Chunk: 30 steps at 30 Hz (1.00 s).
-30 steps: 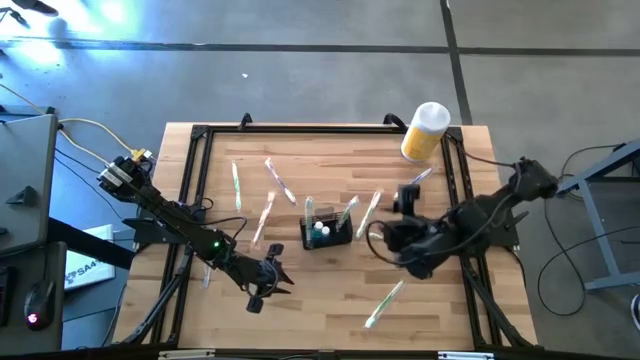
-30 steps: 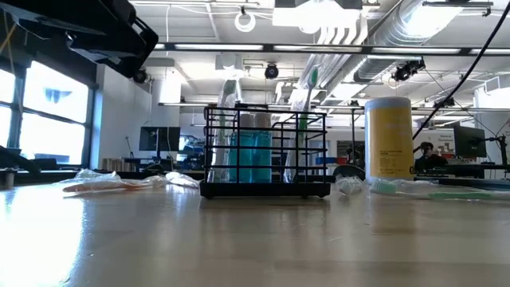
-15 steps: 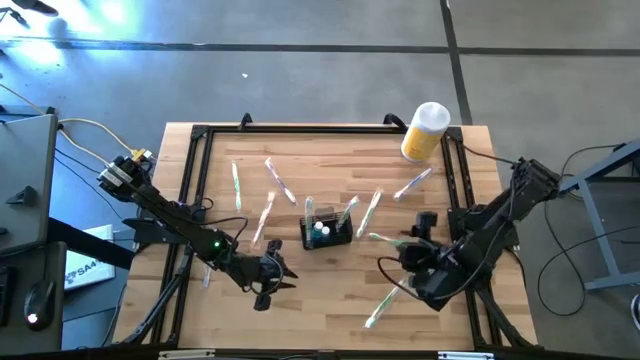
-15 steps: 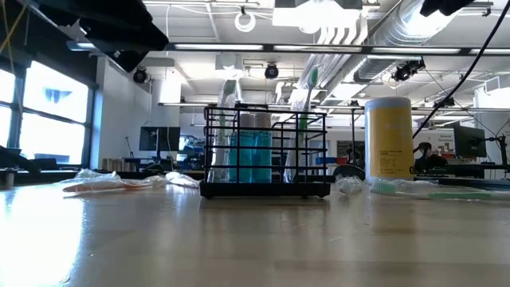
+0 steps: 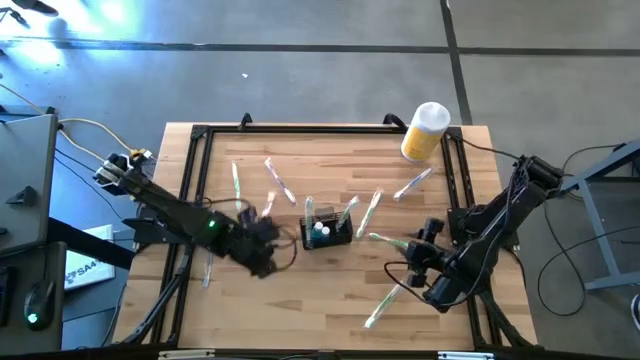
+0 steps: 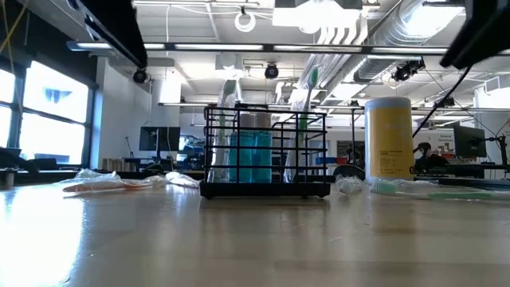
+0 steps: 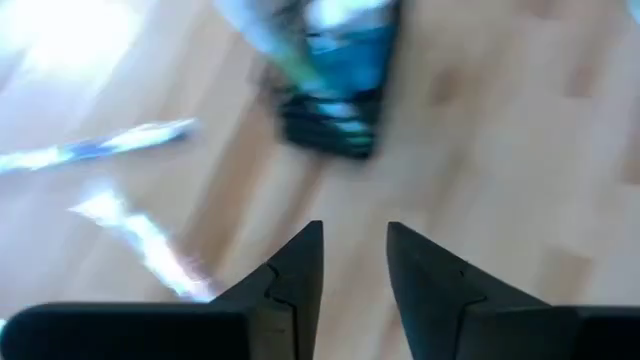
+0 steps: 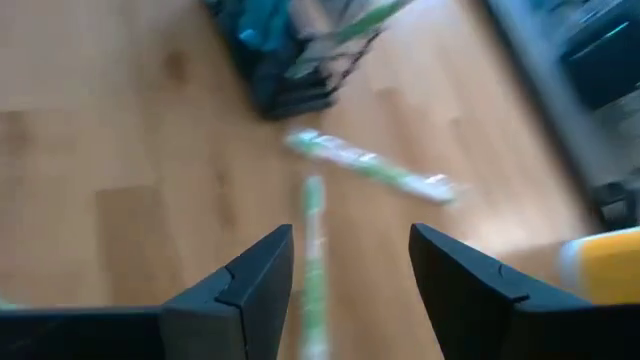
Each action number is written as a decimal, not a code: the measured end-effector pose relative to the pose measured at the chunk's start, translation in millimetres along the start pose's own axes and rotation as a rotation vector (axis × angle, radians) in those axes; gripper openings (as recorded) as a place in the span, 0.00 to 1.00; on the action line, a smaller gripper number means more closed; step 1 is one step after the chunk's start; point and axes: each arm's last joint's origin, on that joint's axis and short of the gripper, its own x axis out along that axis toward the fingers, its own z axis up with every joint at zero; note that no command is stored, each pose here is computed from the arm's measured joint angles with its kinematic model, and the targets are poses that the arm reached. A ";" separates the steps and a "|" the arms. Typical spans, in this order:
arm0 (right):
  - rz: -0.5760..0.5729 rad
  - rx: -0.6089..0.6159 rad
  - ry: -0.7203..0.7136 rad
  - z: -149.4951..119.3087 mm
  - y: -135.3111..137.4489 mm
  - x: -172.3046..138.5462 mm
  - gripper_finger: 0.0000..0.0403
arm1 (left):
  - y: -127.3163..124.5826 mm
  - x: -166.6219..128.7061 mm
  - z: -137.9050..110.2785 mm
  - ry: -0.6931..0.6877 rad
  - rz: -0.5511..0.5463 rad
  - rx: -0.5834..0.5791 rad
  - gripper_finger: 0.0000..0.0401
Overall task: Pick & Place toothbrushing station
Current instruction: Put the orange toothbrush into the black mesh organizer
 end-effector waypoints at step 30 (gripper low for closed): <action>0.240 -0.006 0.146 -20.5 20.6 18.1 0.48 | 119.3 114.8 -25.1 0.250 0.066 -0.539 0.27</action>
